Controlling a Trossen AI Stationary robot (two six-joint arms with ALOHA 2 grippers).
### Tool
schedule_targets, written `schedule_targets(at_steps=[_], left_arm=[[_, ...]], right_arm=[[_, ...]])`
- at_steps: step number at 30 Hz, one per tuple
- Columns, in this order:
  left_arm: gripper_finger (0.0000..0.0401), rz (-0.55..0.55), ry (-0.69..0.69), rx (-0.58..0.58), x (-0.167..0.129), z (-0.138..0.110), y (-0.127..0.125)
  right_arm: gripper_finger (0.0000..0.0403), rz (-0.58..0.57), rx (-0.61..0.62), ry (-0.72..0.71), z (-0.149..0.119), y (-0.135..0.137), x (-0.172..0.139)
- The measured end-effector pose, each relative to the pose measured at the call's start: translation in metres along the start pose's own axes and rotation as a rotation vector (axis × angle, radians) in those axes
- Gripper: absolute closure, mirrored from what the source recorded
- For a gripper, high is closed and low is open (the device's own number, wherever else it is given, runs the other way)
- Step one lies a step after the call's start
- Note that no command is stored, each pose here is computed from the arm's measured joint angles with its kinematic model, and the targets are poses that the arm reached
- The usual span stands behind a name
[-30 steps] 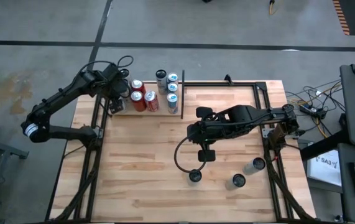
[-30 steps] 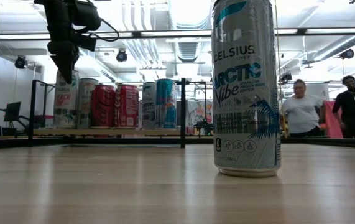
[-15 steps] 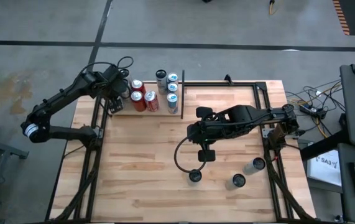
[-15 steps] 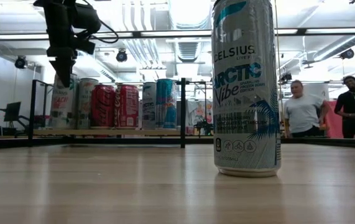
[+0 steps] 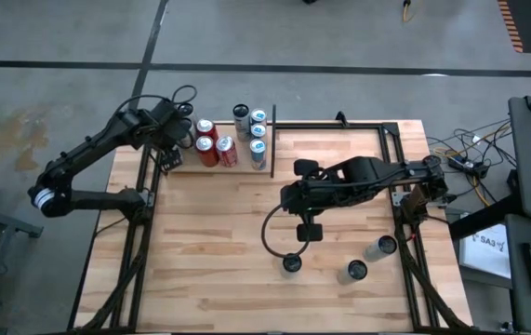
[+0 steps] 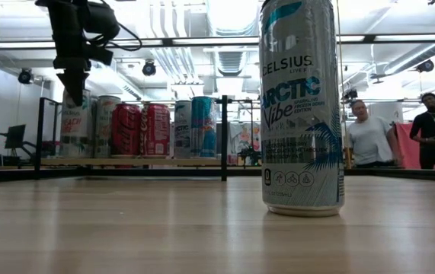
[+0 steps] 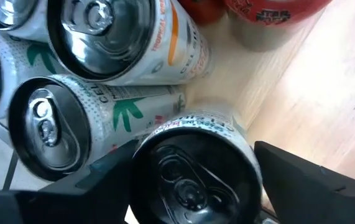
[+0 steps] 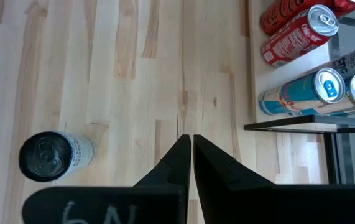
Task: Place canned beverage on shelf
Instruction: Put the white and pink soda can on the shelf aligned with the other white and pink soda cans
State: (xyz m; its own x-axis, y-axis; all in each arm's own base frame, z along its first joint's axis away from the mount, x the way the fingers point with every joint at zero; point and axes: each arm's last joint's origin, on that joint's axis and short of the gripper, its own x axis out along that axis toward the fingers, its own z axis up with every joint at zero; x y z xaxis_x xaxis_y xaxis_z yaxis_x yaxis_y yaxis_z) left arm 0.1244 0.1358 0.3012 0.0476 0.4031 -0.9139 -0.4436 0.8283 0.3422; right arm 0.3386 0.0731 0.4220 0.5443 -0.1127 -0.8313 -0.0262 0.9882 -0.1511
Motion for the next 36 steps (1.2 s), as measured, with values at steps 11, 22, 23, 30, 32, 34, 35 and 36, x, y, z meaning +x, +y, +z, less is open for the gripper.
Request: schedule_targets(at_steps=[11, 22, 23, 30, 32, 34, 35, 36], left_arm=[[0.0078, 0.050, 0.006, 0.016, -0.002, -0.001, 0.001], [0.0078, 0.074, -0.038, 0.002, -0.013, -0.009, 0.002], [0.0078, 0.077, -0.046, 0.000, -0.014, -0.010, 0.001], [0.0078, 0.113, -0.146, -0.061, -0.039, -0.023, 0.003], [0.0078, 0.123, -0.204, -0.118, -0.052, -0.026, 0.005], [0.0080, 0.105, -0.279, -0.168, -0.066, -0.028, 0.006], [0.0082, 0.083, -0.325, -0.186, -0.073, -0.030, 0.005], [0.0086, 0.048, -0.378, -0.201, -0.079, -0.032, 0.004]], right_arm=[[0.0394, 0.001, 0.014, -0.012, -0.001, -0.001, -0.005], [0.0394, 0.002, 0.012, -0.013, -0.001, -0.001, -0.005], [0.0394, 0.002, 0.013, -0.013, -0.001, -0.001, -0.005], [0.0394, 0.005, 0.019, -0.042, 0.000, -0.002, -0.010], [0.0394, 0.009, 0.021, -0.069, 0.001, -0.001, -0.014], [0.0394, 0.014, 0.011, -0.091, 0.001, 0.000, -0.017], [0.0394, 0.017, 0.007, -0.102, 0.001, 0.002, -0.019], [0.0394, 0.020, 0.002, -0.109, 0.001, 0.003, -0.019]])
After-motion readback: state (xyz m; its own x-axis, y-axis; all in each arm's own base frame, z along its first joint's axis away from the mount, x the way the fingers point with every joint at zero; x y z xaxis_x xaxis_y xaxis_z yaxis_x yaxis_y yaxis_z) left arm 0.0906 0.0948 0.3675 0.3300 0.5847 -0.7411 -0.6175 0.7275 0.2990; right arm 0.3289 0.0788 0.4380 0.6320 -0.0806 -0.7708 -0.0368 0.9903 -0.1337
